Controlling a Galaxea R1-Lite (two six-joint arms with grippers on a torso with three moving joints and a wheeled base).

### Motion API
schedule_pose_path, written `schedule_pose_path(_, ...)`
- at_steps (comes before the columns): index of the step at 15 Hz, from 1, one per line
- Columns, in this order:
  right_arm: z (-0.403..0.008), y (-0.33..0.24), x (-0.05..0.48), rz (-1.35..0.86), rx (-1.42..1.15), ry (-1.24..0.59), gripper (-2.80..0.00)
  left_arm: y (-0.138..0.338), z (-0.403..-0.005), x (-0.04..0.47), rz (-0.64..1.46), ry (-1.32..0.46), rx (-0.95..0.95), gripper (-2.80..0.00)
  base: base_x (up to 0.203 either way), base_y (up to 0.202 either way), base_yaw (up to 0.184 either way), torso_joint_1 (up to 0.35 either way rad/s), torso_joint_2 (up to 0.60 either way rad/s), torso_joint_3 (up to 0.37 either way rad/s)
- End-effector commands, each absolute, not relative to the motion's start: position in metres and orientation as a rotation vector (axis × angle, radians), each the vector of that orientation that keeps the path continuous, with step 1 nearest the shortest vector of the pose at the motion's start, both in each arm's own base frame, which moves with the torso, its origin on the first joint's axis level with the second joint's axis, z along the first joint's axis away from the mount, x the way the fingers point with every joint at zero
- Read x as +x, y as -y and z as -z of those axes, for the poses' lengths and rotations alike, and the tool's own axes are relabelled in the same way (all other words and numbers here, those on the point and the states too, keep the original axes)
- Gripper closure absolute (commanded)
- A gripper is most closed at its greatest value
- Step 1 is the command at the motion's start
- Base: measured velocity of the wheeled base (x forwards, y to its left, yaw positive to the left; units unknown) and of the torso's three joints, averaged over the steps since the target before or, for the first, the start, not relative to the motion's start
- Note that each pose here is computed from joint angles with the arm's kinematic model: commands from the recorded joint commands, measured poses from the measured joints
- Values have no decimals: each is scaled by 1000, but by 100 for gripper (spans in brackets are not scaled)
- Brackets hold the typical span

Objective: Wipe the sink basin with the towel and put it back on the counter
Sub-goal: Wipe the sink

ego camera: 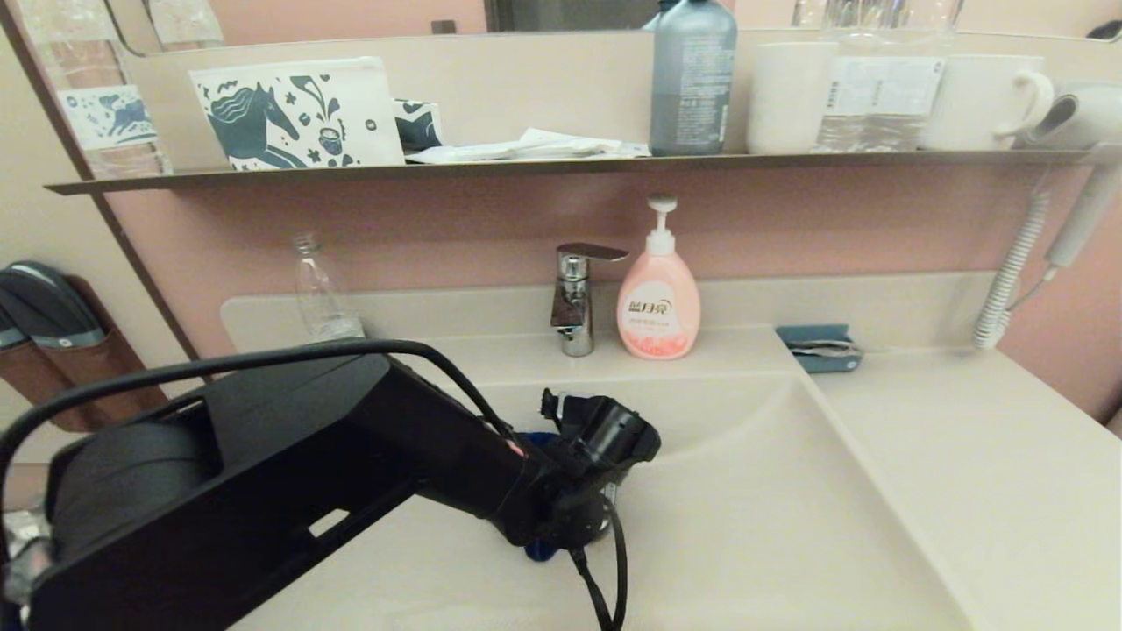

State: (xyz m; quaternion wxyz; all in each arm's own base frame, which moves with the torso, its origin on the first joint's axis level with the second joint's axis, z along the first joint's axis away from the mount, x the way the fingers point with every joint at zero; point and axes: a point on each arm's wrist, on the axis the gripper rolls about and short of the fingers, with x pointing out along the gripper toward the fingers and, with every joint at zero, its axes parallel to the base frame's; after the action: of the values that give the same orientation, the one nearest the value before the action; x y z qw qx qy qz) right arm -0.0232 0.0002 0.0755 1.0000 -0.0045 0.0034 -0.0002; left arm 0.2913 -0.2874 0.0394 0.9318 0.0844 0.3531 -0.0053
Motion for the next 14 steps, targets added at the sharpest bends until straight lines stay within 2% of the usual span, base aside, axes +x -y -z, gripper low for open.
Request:
schedule_pose_path(1,-75,0,-23,0,-9,-8,0,305,-52,291,47,-671,118,0,0,0,0,0,0,0)
schedule_pose_path(9,-76,0,-23,0,-9,-8,0,355,-68,282,148,-610,74,0,0,0,0,0,0,0)
schedule_pose_path(14,-75,0,-23,0,-9,-8,0,364,-85,256,205,-598,70,0,0,0,0,0,0,0)
